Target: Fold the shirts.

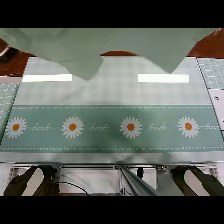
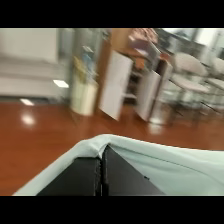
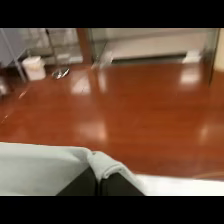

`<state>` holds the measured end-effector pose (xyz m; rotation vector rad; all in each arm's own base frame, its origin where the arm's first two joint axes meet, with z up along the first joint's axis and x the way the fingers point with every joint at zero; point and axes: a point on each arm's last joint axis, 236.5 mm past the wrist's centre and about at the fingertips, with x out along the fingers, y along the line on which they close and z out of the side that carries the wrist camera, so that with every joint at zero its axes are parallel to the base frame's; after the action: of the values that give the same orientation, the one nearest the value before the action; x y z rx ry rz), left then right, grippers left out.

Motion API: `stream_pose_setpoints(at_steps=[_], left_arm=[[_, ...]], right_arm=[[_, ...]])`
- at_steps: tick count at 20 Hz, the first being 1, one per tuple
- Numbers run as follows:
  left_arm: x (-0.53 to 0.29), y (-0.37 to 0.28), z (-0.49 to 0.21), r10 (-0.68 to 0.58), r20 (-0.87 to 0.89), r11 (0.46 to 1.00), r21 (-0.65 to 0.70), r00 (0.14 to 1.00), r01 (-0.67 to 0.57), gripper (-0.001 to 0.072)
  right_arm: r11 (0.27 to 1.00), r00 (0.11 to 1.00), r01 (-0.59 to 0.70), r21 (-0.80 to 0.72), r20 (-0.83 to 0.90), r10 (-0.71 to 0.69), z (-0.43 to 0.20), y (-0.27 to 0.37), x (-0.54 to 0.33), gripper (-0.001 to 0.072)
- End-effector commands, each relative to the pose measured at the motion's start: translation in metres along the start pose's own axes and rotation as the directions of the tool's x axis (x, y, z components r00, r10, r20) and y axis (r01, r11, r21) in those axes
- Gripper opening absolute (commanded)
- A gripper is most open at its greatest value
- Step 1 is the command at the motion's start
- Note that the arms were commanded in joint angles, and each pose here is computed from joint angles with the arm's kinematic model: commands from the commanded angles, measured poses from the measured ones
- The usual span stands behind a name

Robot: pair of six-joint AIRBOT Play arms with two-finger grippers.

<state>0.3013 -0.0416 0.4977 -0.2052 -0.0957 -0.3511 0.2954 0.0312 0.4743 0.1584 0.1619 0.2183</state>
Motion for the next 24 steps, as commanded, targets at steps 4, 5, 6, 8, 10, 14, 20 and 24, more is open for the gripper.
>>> stream_pose_setpoints(at_steps=[4,5,6,8,10,14,20,24], left_arm=[[-0.120,-0.040,0.050,0.271,0.170,0.908,0.281,0.947,-0.310,0.0015],[-0.131,-0.038,0.049,0.290,0.169,0.903,0.277,0.942,-0.328,0.0015],[-0.139,-0.034,0.045,0.303,0.155,0.903,0.269,0.940,-0.335,0.0015],[-0.136,-0.025,0.028,0.306,0.083,0.911,0.262,0.948,-0.317,0.0015],[-0.116,-0.009,-0.007,0.313,-0.040,0.924,0.245,0.949,-0.294,0.0015],[-0.056,0.041,-0.118,0.328,-0.357,0.944,0.145,0.875,-0.295,0.0016],[0.063,0.089,-0.283,0.176,-0.631,0.953,-0.084,0.756,-0.292,0.0016],[0.138,0.118,-0.379,0.124,-0.718,0.895,-0.218,0.685,-0.390,0.0016]], right_arm=[[0.969,0.975,0.204,-0.139,0.114,-0.189,0.007,0.019,-0.112,0.0041],[0.963,0.970,0.234,-0.134,0.090,-0.224,0.000,0.012,-0.117,0.0041],[0.958,0.966,0.259,-0.127,0.058,-0.253,-0.008,0.006,-0.118,0.0041],[0.957,0.963,0.267,-0.113,-0.018,-0.271,-0.026,-0.003,-0.112,0.0041],[0.964,0.961,0.248,-0.091,-0.102,-0.257,-0.048,-0.011,-0.094,0.0041],[0.984,0.937,0.175,0.009,-0.308,-0.164,-0.120,-0.033,-0.031,0.0041],[0.964,0.826,0.114,0.241,-0.562,0.043,-0.254,-0.085,0.098,0.0041],[0.915,0.795,0.123,0.384,-0.590,0.140,-0.318,-0.120,0.187,0.0041]])
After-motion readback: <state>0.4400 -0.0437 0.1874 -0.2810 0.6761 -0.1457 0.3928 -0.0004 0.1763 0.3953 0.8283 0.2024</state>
